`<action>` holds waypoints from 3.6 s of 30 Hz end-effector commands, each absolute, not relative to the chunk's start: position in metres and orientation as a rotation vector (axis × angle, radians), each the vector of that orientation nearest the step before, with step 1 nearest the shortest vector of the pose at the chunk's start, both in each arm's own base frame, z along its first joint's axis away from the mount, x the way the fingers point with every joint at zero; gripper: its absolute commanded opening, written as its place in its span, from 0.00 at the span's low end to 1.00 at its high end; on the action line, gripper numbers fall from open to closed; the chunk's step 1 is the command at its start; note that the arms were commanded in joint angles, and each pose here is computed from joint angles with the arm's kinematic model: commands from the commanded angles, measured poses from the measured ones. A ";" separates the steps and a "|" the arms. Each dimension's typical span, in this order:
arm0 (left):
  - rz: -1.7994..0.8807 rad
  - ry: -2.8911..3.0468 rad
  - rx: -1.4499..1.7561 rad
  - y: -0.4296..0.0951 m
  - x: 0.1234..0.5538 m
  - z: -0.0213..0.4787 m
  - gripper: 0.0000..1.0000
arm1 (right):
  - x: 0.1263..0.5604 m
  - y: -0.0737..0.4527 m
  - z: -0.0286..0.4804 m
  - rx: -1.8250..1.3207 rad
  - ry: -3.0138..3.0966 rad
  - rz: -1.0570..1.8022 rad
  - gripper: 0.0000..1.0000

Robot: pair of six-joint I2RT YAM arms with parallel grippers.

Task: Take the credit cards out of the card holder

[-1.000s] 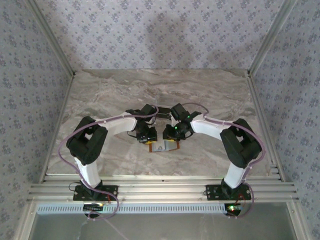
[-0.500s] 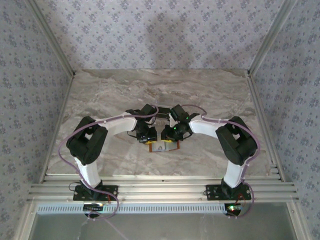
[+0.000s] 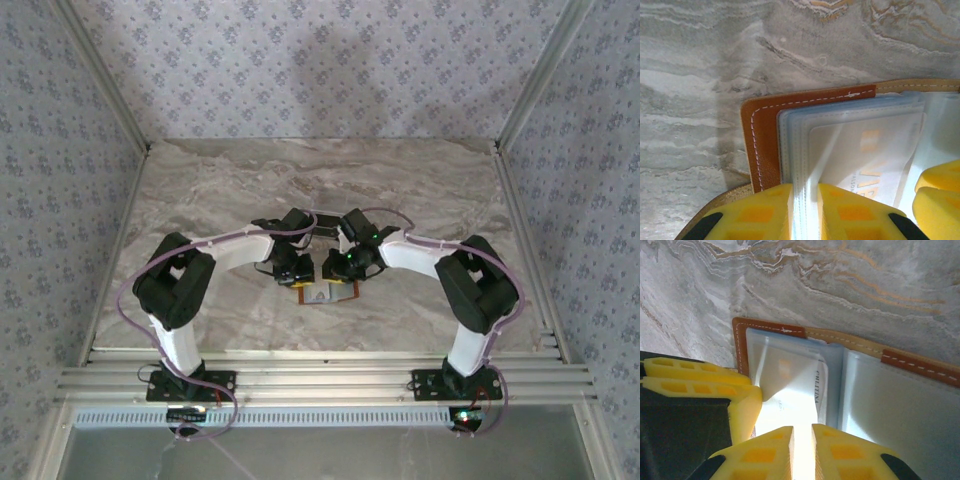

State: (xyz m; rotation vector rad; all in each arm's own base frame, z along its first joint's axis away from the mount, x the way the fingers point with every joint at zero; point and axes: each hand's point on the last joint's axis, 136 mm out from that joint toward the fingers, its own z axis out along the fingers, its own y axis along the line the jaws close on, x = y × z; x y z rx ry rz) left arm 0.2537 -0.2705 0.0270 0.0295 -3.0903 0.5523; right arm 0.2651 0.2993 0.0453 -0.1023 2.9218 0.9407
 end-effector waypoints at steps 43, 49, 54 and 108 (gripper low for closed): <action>0.495 -3.095 0.006 -0.265 0.251 0.022 0.22 | 0.258 0.285 0.026 -0.102 3.019 0.698 0.22; 0.494 -3.100 0.006 -0.265 0.252 0.025 0.23 | 0.259 0.278 0.032 -0.120 3.015 0.632 0.22; 0.484 -3.097 0.001 -0.264 0.252 0.022 0.23 | 0.260 0.279 0.038 -0.120 3.004 0.641 0.22; 0.374 -3.095 -0.007 -0.252 0.247 0.011 0.21 | 0.264 0.292 0.023 0.008 2.900 1.199 0.19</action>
